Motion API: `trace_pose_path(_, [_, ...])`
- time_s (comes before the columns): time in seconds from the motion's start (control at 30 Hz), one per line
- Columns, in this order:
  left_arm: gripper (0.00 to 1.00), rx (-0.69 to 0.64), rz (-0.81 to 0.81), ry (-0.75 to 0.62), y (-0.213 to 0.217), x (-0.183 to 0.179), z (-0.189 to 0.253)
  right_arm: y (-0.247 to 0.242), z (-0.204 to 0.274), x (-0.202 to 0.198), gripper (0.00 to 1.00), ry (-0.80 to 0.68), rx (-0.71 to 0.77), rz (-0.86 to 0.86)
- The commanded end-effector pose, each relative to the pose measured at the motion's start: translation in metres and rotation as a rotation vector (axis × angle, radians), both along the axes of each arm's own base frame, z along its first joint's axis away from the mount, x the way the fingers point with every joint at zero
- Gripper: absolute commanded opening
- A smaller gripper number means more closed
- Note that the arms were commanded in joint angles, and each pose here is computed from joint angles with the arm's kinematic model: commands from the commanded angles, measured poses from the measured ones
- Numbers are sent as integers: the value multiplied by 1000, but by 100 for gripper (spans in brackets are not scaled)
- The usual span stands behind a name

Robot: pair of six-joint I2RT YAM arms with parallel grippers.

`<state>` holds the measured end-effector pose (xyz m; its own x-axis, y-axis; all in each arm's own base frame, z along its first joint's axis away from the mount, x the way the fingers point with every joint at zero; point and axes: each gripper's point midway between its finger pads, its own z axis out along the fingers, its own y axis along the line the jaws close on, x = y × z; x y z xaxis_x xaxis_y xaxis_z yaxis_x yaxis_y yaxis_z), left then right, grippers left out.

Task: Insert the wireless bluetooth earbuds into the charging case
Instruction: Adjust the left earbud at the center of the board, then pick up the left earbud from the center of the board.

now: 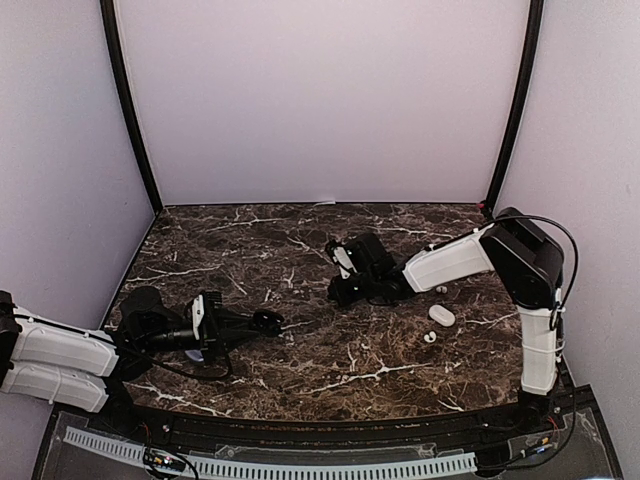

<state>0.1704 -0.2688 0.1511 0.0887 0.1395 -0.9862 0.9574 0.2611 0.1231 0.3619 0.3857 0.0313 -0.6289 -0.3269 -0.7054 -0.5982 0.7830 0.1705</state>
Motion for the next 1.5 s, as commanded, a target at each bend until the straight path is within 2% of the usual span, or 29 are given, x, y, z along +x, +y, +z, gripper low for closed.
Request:
trace_pose_path(0.0, [0,-13,3,-9,0,2,6,-2,1,-2,11,10,-7,18])
trace_pose_path(0.27, [0,-14,1,-9,0,2,6,-5,29,-15,6,-18,28,63])
trace_pose_path(0.63, [0,-15,-4,-7,-1,1,6,-39,38,-67,6,8,-26,162])
trace_pose_path(0.93, [0,-14,-4,-8,0,0,6,-43,51,-71,15,10,-23,157])
trace_pose_path(1.3, [0,-14,0,-9,0,0,7,-19,46,-57,30,141,40,184])
trace_pose_path(1.47, [0,-15,2,-8,1,1,7,-7,42,-39,31,216,89,162])
